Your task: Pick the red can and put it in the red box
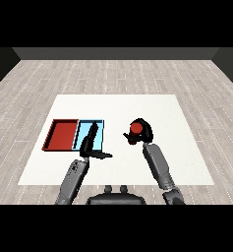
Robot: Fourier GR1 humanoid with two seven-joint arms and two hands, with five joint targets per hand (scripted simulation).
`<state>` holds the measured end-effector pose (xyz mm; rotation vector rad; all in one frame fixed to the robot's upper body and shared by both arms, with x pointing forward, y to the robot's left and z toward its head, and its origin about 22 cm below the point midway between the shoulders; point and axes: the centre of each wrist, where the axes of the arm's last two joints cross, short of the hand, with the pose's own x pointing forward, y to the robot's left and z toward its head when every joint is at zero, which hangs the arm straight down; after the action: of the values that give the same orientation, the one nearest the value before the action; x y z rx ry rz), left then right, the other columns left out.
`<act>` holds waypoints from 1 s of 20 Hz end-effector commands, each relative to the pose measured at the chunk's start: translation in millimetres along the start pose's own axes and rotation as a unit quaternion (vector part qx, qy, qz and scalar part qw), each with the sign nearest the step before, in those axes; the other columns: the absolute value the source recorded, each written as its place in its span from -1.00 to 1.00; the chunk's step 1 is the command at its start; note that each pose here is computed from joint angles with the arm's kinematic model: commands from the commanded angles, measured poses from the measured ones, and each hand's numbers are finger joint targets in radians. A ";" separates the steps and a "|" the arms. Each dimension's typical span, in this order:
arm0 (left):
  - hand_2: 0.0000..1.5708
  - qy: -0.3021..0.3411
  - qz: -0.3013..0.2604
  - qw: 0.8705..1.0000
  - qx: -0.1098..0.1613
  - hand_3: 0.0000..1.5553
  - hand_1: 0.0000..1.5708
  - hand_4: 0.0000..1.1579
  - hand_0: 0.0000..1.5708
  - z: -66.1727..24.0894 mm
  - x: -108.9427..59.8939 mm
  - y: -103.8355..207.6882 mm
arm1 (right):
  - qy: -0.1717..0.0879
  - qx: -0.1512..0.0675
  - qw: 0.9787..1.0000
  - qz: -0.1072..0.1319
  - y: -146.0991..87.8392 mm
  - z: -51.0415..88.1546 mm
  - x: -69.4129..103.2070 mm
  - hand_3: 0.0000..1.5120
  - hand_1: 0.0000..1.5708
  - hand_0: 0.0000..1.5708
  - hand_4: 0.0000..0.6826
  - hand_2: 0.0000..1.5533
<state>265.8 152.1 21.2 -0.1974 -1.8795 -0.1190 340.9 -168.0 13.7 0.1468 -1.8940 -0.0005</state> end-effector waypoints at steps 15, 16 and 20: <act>-1.00 0.021 -0.009 0.999 -0.048 -1.00 -1.00 -1.00 -1.00 -23.4 -13.8 -61.5 | -0.021 0.049 0.998 -0.016 79.4 20.5 21.9 0.86 0.78 0.78 0.81 0.83; -1.00 0.021 -0.003 0.999 -0.046 -1.00 -1.00 -1.00 -1.00 -15.5 -12.3 -46.5 | -0.030 0.046 0.998 -0.019 79.7 24.8 16.1 0.86 0.79 0.79 0.81 0.84; -1.00 0.054 -0.008 0.998 -0.045 -1.00 -1.00 -1.00 -1.00 -25.9 0.3 -53.9 | -0.021 0.055 0.998 -0.030 84.9 25.2 14.3 0.85 0.81 0.81 0.84 0.84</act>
<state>280.9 100.3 19.6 -0.2499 -1.8151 -0.2030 303.2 -89.3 38.5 0.2567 -1.9396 0.0545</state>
